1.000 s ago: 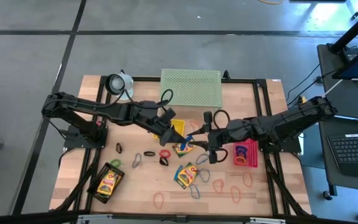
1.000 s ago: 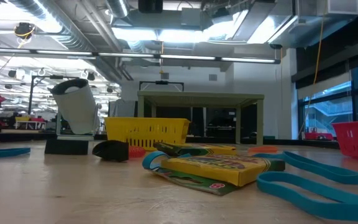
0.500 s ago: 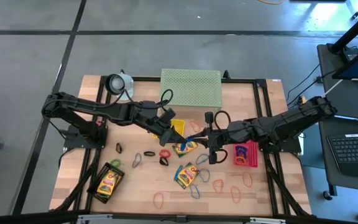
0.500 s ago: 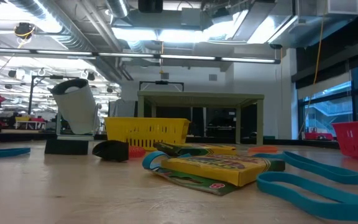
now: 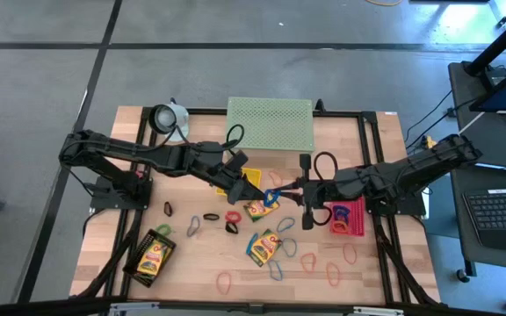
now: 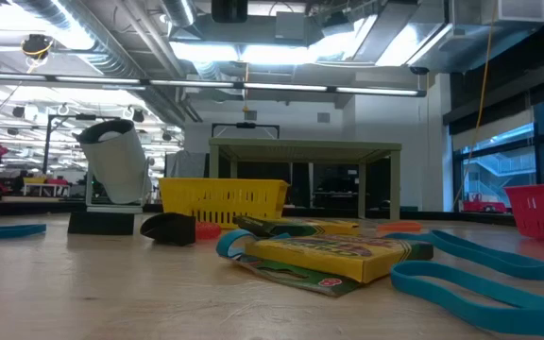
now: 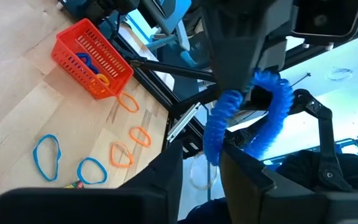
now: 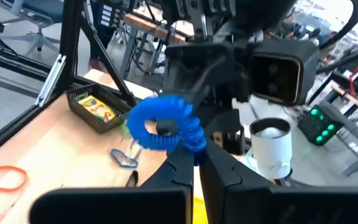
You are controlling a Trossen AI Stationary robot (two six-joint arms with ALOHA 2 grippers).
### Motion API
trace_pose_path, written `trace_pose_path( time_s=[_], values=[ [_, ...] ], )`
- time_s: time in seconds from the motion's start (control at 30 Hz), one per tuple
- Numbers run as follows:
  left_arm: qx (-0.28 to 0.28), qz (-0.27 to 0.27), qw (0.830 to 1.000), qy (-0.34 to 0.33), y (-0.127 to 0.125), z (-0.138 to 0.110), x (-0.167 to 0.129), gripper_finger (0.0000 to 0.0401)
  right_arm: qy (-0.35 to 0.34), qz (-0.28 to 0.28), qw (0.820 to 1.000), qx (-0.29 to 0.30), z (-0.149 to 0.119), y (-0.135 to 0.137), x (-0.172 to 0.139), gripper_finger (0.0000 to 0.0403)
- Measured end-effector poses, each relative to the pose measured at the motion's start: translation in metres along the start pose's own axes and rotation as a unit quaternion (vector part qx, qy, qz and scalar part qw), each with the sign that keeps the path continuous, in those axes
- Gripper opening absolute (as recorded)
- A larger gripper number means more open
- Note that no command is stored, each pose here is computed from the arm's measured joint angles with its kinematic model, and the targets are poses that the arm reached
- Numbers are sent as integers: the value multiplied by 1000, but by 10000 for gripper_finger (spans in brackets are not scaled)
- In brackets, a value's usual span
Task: Pick & Place Office Desk Supplies
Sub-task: Put the blue spring keychain into the red bin
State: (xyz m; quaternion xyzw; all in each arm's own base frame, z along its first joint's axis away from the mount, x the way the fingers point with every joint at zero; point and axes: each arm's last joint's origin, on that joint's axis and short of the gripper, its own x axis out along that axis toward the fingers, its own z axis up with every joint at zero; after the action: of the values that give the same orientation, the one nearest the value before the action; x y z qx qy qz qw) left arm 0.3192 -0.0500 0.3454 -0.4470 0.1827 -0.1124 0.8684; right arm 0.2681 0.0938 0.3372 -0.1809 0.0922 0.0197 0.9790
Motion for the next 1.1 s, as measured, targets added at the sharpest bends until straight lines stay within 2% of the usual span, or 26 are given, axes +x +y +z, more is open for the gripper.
trace_pose_path(
  time_s=[0.33,0.57,0.67,0.83,1.0,1.1],
  values=[
    [4,-18,1000,3,-2,1,0,114,60,-26,996,53,-6,-7,-19,7],
    [40,-12,999,4,-2,0,-2,105,123,-35,980,152,-14,-17,-50,7],
    [51,20,998,9,3,-2,-2,98,171,-45,960,215,-23,-21,-66,7],
    [84,95,991,36,12,-14,-2,80,246,-68,916,311,-37,-26,-91,7],
    [130,143,979,62,14,-26,-3,60,326,-75,856,395,-51,-24,-106,7],
    [148,147,975,76,14,-32,-2,51,381,-82,820,419,-58,-21,-114,7]
  ],
)
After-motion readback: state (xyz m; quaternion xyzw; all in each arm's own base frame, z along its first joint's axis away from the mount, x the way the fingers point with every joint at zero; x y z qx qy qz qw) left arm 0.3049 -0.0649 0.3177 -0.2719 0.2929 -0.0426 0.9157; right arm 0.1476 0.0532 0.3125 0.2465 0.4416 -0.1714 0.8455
